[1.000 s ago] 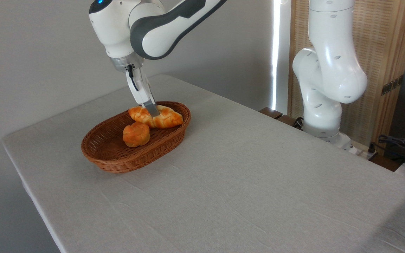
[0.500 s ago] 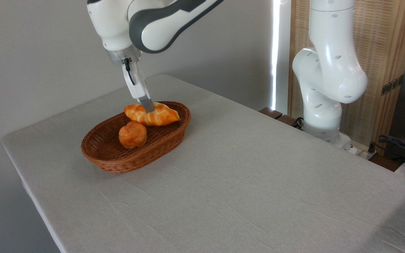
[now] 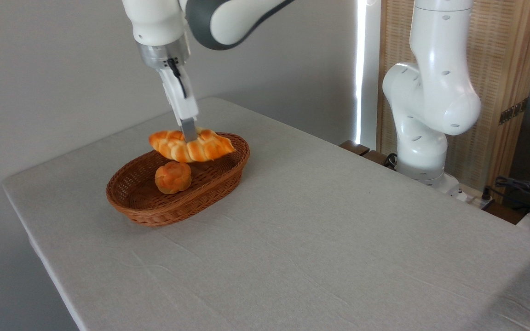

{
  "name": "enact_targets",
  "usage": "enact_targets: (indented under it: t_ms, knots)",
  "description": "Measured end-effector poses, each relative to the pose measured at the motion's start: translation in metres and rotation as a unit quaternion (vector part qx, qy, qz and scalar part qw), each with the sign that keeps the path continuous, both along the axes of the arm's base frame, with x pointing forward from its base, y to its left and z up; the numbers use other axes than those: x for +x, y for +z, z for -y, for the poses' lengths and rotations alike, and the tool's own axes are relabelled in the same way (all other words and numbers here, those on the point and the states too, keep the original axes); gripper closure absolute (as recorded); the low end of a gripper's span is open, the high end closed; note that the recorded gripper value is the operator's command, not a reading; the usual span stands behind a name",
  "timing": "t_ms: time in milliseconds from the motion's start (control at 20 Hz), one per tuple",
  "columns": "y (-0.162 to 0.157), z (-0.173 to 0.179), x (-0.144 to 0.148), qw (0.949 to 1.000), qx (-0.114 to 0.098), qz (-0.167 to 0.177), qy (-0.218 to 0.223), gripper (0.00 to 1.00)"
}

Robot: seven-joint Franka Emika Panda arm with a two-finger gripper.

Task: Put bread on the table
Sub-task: 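Lift the braided roll up out of the basket, then move the roll beside the basket and lower it onto the table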

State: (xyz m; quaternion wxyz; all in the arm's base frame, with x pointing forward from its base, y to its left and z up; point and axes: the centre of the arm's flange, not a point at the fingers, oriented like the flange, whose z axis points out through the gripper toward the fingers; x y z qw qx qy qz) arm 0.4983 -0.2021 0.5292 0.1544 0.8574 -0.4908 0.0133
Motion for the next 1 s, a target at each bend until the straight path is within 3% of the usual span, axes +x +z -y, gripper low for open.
enact_targets:
  t_ms: [150,250,350,400,600,1000]
  knots:
    - [-0.004,-0.066,0.021,0.9981,-0.003,-0.01,0.061,0.89]
    - [-0.008,-0.096,0.028,0.9961,-0.004,-0.015,0.087,0.73]
    - [-0.018,-0.127,0.034,0.9932,-0.003,-0.024,0.114,0.41]
    - [-0.024,-0.138,0.036,0.9918,-0.002,-0.029,0.125,0.14]
    - [-0.046,-0.16,0.04,0.989,0.019,-0.046,0.139,0.01]
    - [-0.06,-0.162,0.043,0.9882,0.031,-0.057,0.139,0.0]
